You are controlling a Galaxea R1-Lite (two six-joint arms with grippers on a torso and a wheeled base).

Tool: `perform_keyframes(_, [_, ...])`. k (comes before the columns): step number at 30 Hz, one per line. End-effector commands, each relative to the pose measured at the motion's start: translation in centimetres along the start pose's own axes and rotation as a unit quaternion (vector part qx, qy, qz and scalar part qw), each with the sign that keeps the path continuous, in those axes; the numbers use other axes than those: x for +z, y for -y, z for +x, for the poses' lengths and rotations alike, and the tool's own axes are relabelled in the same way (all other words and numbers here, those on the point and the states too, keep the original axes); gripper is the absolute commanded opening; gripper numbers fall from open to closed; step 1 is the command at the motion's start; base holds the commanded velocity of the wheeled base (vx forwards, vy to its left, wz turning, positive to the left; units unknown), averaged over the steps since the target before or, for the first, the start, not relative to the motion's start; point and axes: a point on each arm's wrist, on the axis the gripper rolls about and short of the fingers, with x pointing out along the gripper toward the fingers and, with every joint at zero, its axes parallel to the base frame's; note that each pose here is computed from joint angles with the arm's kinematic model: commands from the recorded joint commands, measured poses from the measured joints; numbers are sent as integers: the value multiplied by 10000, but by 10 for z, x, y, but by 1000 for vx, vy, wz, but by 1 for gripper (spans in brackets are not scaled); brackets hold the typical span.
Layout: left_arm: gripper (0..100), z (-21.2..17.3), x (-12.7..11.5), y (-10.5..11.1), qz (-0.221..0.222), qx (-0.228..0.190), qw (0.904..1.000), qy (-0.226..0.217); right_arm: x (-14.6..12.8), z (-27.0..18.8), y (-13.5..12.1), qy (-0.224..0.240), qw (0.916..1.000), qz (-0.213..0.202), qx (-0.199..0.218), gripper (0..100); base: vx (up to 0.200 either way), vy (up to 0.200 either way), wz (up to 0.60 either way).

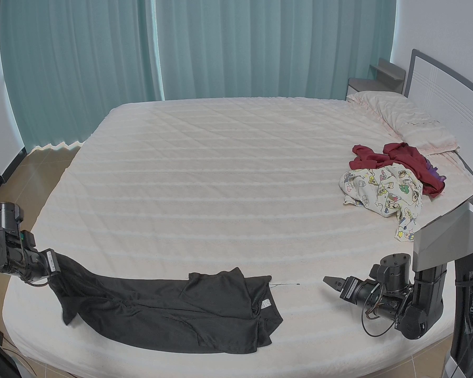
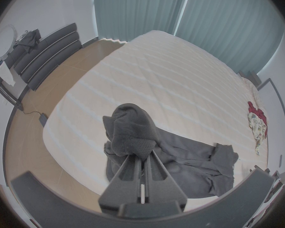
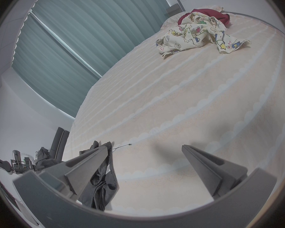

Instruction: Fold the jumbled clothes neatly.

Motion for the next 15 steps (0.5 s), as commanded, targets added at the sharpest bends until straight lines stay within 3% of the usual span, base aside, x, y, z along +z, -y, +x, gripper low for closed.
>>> perform_keyframes(1, [0,-40,-38,87,353,-488,9982,-40,1,0,-2,48,10000,-6,53,100,0,0,0])
perform_keyframes(2, [0,-40,-38,87,353,-488,9982,-40,1,0,-2,48,10000,-6,53,100,0,0,0])
perform_keyframes(3, [0,-44,-48,107,448,-596,9972,-55,2,-1,-2,70,10000,-2,63,100,0,0,0])
perform_keyframes(6, [0,-51,-65,141,640,-803,9947,-39,2,-1,-3,71,9999,-6,73,100,0,0,0])
perform_keyframes(15, [0,-45,-110,223,841,-1271,9872,-465,2,-1,-3,63,9999,-14,83,100,0,0,0])
